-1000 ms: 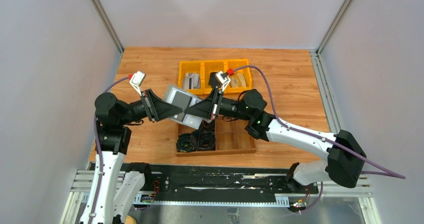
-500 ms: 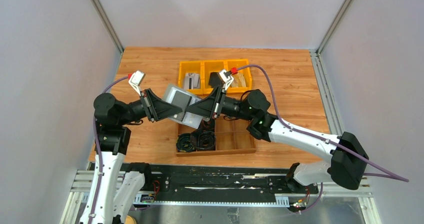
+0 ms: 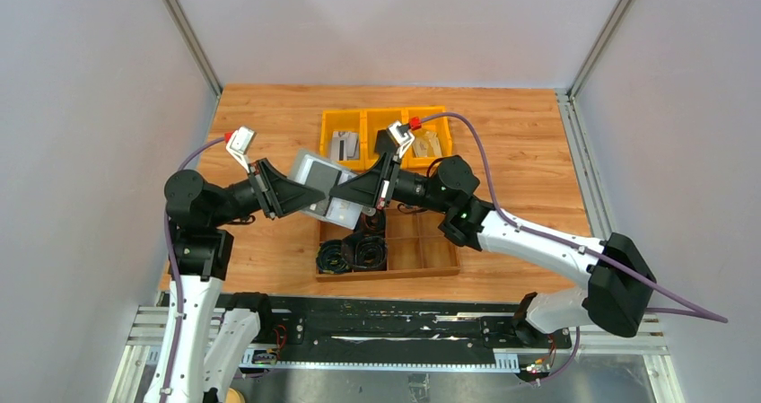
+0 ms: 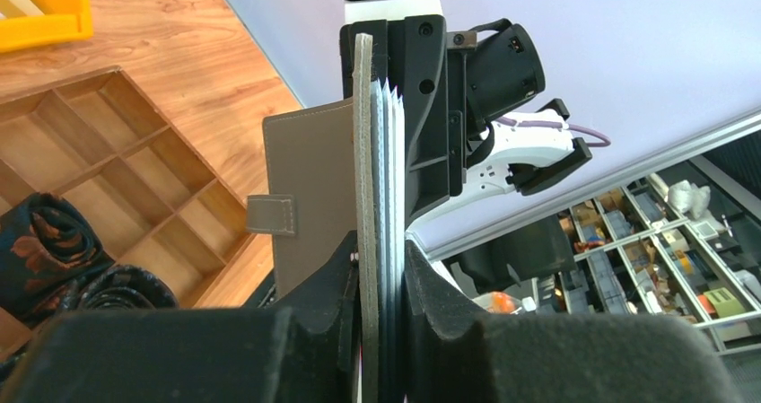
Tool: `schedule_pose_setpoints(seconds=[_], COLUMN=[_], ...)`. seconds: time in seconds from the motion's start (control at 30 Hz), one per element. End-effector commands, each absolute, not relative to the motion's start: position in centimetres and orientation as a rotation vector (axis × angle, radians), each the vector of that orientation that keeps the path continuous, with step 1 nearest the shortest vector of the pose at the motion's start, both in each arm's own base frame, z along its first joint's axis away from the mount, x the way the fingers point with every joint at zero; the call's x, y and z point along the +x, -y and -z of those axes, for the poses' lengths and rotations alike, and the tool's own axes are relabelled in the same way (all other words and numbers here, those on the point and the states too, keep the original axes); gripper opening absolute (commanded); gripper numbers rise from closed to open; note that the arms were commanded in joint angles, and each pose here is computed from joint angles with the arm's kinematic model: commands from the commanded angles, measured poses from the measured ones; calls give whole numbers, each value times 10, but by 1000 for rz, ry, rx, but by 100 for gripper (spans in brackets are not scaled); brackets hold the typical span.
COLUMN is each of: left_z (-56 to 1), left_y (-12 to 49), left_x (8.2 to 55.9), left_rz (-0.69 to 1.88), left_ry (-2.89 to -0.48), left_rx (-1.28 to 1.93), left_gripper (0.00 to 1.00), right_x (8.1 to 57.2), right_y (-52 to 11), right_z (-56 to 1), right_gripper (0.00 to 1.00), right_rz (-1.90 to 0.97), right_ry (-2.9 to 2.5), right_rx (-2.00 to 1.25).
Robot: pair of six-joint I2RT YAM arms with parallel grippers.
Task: Take the credit cards out of the card holder
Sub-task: Remove the credit card from the card holder.
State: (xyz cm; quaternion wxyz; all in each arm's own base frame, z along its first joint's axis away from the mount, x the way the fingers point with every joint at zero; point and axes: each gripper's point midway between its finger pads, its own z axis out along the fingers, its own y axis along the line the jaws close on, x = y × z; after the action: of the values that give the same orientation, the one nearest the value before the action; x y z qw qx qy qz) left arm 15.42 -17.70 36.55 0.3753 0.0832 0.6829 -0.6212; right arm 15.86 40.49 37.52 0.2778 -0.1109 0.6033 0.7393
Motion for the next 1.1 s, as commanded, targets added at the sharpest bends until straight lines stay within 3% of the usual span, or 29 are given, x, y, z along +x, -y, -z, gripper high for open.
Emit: schedule_pose_setpoints(seconds=[0.0,0.23,0.57,1.07], left_z=[-390,-402,-407,-409], left_y=[180,180,180,180], left_x=[135,138,142,142], left_rz=[1603,1678,1679,1689], left_ry=[-1670,-1626,-1617,-1622], left_rx=[340,264,245,236], left_gripper=[23,30,22,22], right_x=[163,159,158,155], right_y=[-403,-394,-384,-377], right_z=[-391,-388,-374,-366], right_gripper=[1,0,0,0], right_rz=[-2025,-2046,-2009,-1989], right_ry=[-1541,-1505,-1528,-1538], right_rx=[-283,-260,-226,-216])
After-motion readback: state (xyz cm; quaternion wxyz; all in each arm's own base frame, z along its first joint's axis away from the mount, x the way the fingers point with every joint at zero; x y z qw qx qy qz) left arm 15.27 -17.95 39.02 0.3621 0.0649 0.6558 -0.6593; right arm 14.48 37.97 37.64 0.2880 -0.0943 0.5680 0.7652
